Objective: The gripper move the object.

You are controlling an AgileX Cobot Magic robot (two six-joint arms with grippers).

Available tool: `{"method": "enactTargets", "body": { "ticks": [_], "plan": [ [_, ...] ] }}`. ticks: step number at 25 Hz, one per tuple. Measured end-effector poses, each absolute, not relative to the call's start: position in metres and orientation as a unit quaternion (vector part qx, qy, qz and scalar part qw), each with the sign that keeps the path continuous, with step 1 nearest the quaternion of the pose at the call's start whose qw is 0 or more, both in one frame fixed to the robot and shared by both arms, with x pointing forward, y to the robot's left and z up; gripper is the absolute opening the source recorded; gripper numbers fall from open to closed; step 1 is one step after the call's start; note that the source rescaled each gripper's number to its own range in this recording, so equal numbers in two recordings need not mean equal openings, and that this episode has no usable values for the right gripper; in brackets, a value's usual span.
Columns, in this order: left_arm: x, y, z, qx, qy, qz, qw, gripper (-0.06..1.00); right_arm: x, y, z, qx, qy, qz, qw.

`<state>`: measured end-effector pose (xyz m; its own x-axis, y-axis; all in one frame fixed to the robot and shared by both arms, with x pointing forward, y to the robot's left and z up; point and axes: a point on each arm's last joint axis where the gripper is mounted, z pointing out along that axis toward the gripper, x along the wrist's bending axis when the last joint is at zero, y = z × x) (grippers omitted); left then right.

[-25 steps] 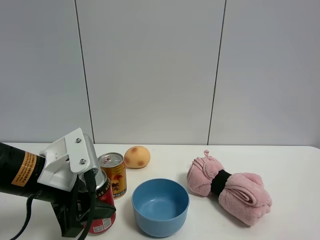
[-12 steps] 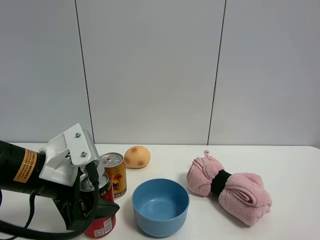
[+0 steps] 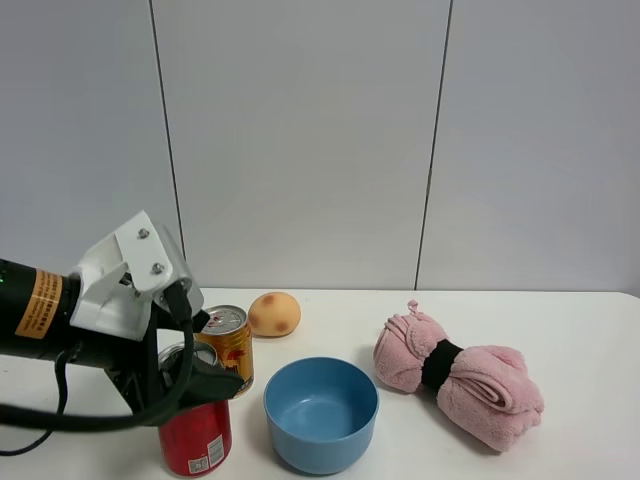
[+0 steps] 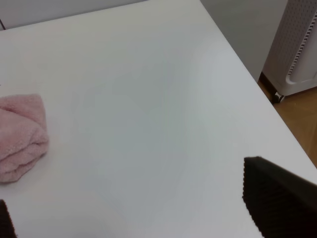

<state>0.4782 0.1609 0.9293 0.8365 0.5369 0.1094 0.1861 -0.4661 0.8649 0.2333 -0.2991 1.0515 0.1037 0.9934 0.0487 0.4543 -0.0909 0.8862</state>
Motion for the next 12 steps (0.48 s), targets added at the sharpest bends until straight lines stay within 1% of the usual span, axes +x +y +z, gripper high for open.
{"method": "enactTargets", "body": {
  "ticks": [6, 12],
  "plan": [
    [0.476, 0.167, 0.968, 0.782, 0.27, 0.218, 0.518, 0.53, 0.233, -0.299, 1.052, 0.643, 0.563, 0.363, 0.372],
    [0.472, 0.187, 1.019, 0.658, 0.39, 0.266, 0.586, 0.53, 0.233, -0.299, 1.052, 0.643, 0.563, 0.363, 0.372]
  ]
}}
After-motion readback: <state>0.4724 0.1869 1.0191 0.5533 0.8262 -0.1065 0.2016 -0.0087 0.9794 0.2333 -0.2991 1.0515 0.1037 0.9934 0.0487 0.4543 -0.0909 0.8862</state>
